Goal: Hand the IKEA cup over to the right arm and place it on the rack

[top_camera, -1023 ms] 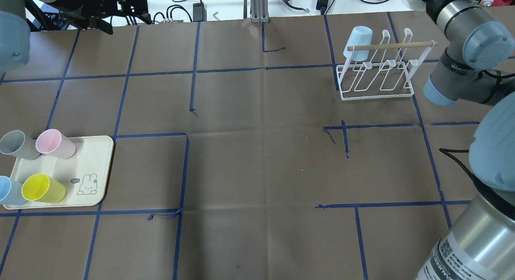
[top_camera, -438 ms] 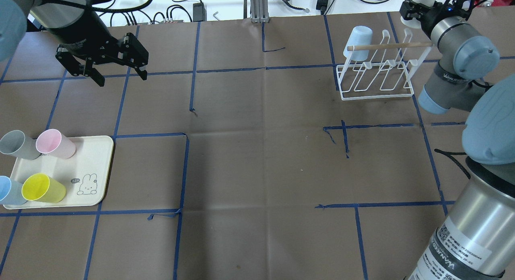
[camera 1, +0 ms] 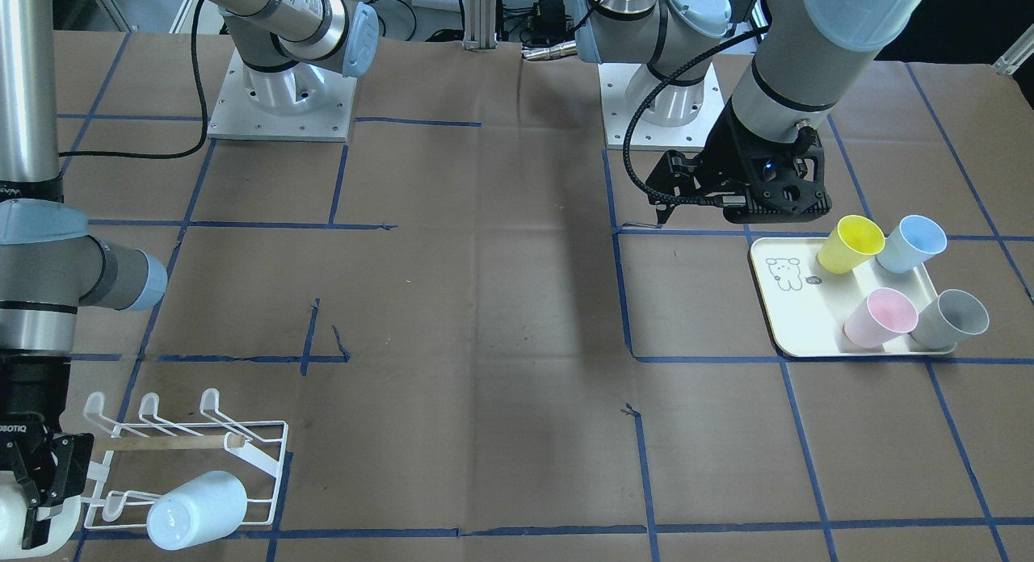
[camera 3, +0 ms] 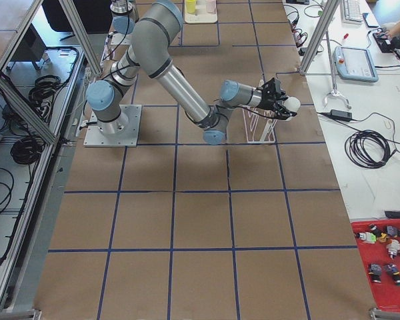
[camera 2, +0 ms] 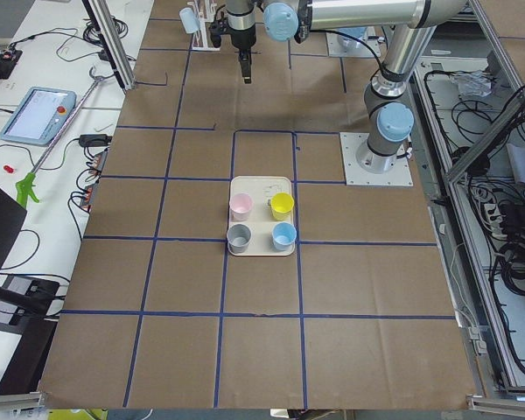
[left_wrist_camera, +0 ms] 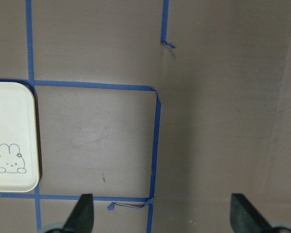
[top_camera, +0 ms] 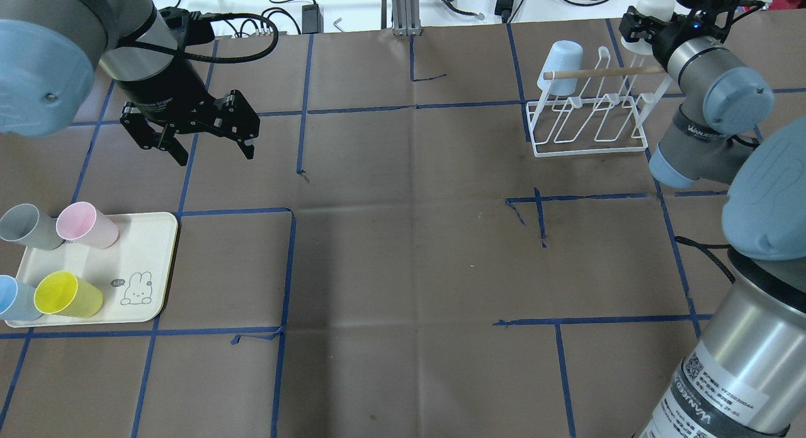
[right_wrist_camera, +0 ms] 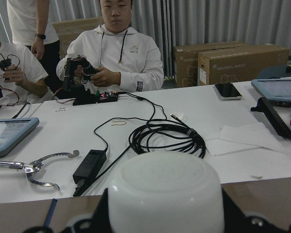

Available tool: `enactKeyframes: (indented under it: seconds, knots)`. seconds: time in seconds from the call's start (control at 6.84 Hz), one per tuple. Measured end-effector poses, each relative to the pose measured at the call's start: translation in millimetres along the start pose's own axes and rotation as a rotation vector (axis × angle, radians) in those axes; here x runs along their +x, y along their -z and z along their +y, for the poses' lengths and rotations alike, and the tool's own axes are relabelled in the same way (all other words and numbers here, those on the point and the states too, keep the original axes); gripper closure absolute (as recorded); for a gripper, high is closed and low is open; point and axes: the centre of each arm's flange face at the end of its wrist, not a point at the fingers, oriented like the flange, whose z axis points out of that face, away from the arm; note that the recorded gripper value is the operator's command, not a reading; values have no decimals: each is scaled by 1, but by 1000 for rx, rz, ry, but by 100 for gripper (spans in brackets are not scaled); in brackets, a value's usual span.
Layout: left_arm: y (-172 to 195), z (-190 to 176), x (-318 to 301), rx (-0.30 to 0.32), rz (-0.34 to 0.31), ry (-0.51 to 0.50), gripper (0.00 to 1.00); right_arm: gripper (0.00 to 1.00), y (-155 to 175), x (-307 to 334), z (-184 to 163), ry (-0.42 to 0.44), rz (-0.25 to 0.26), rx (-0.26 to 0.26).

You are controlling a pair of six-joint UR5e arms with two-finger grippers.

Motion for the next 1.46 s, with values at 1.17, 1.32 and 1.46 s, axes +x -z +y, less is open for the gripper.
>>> enactKeyframes:
  seconds: [1.17,1.32,1.46]
  knots:
    - [20,0,-3,78,-20,-1,1,0,22,-7,-24,3,0,24]
    - [22,2,-3,82,-21,-1,0,0,37,-12,-51,8,-2,45]
    - [23,3,-2,85,-21,-1,1,0,52,-20,-78,-5,-11,5]
